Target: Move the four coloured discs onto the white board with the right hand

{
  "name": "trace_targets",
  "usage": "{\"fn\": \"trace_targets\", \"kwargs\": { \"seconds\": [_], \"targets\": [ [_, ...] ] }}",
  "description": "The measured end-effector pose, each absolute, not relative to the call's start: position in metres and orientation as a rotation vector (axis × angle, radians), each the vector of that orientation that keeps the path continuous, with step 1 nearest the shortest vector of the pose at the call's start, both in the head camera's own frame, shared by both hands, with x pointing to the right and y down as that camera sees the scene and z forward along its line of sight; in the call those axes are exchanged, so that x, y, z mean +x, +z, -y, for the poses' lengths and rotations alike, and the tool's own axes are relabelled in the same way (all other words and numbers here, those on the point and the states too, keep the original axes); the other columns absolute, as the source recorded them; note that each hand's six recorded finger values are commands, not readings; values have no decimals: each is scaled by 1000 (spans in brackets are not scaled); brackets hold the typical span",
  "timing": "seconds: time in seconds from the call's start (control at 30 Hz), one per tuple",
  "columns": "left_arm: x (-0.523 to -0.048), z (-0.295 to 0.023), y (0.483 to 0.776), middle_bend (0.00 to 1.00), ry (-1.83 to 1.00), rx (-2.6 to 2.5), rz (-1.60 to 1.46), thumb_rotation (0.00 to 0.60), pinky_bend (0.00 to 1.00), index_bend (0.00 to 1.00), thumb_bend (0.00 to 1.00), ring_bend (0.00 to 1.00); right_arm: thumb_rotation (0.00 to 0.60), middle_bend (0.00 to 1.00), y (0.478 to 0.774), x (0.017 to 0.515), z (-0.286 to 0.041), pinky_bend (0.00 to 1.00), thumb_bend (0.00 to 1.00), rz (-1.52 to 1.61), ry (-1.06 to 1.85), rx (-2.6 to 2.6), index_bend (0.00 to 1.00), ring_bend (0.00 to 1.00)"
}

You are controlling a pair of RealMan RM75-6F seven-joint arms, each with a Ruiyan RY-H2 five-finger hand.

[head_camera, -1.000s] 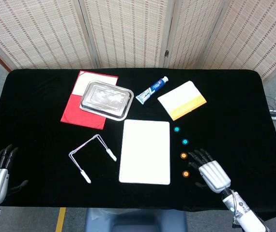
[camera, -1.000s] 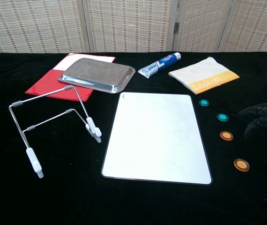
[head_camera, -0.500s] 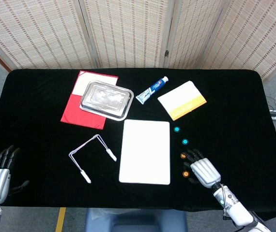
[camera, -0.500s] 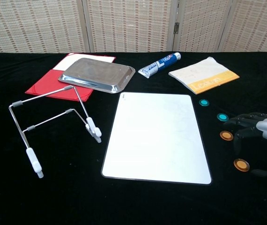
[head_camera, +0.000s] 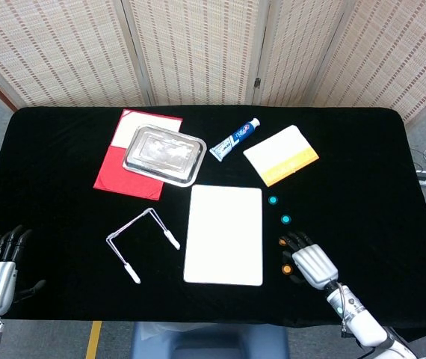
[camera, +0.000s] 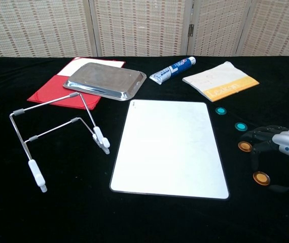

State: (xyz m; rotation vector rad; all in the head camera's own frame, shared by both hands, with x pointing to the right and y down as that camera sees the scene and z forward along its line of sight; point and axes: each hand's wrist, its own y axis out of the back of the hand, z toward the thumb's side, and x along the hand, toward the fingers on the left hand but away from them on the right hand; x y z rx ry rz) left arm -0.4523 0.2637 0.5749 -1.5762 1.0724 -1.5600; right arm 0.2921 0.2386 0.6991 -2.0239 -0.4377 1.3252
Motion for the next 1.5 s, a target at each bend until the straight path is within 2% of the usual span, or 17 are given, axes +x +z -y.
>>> {"fn": "trace_targets", "kwargs": {
  "seconds": [0.17,0.43,0.73,1.03,1.4,1.47,1.5],
  "targets": [
    [-453,-264,576,0,-1564,-1576,-1072,600,0,72,142,51,600,138,703,291,-237,0,349,427,1336,-2024,475,0],
    [-454,-265,577,0,-1567,-1577,-1072,600,0,72,141,51,600,167,705,289,-236,0,385,420,1339,-2023,553,0],
    [-455,-265,576,0,-1566,-1575,-1075,600,0,72,141,51,600,174,690,282,-228,0,387,466,1284,-2028,560,0],
    [-455,-264,574,0,-1558,-1574,-1079,600,0,71,142,51,600,172,675,224,-205,0,388,403,1126,-2054,559,1],
    [-463,-269,576,0,-1589,-1564,-1083,600,0,72,141,51,600,167,689,134,-192,0,388,276,1026,-2092,557,0],
    [-464,-270,576,0,-1592,-1564,-1083,600,0,71,141,51,600,154,693,125,-193,0,388,255,1027,-2087,517,0],
    [-464,-270,577,0,-1593,-1564,-1083,600,0,71,142,51,600,139,695,123,-193,0,388,244,1031,-2084,457,0]
  ]
}}
